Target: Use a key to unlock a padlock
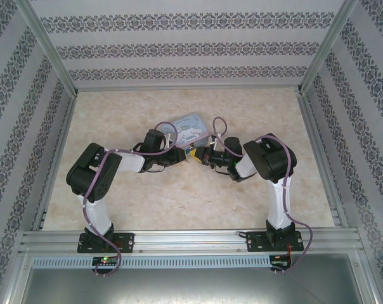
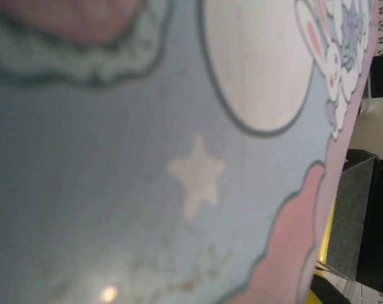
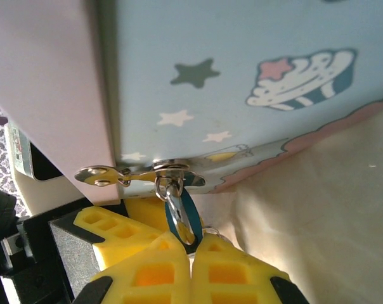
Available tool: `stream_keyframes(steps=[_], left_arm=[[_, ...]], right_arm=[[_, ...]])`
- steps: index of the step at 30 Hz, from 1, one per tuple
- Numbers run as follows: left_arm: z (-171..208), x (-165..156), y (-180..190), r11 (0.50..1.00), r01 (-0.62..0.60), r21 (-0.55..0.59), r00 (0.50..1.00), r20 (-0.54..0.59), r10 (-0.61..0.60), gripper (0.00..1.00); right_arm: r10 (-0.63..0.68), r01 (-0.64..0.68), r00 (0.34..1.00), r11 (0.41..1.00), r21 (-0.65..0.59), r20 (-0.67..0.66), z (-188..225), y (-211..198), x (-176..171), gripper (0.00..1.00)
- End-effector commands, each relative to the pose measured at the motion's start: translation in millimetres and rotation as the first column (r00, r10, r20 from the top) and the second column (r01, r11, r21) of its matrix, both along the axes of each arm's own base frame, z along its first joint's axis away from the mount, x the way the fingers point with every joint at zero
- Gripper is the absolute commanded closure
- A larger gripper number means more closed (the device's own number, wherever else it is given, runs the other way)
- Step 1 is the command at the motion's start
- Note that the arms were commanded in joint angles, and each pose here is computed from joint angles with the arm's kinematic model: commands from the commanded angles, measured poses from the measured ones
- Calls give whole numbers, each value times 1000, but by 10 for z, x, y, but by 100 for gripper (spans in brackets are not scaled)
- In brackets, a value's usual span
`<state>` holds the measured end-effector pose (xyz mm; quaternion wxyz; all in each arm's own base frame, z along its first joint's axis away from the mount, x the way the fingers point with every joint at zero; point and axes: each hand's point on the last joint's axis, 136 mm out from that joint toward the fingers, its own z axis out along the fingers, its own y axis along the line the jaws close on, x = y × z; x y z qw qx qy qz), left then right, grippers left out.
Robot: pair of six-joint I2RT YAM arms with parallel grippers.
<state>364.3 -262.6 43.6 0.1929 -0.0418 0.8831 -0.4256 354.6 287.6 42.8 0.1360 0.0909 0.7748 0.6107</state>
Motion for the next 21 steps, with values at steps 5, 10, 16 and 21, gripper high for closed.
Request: stream_keyframes(steps=[5, 10, 16, 21], left_arm=[[149, 123, -130, 998, -1, -68, 997, 79, 6, 87], [143, 111, -127, 997, -6, -72, 997, 74, 11, 98], [144, 94, -129, 997, -17, -82, 998, 63, 23, 100], [173, 83, -160, 994, -31, -106, 998, 48, 36, 100]], right_arm=[[28, -31, 994, 999, -21, -105, -256, -16, -146, 100], [14, -16, 994, 1000, -16, -105, -238, -33, -127, 100], [-22, 22, 995, 1000, -2, -100, -159, -63, -90, 85], [-61, 61, 993, 998, -2, -97, -131, -81, -94, 71]])
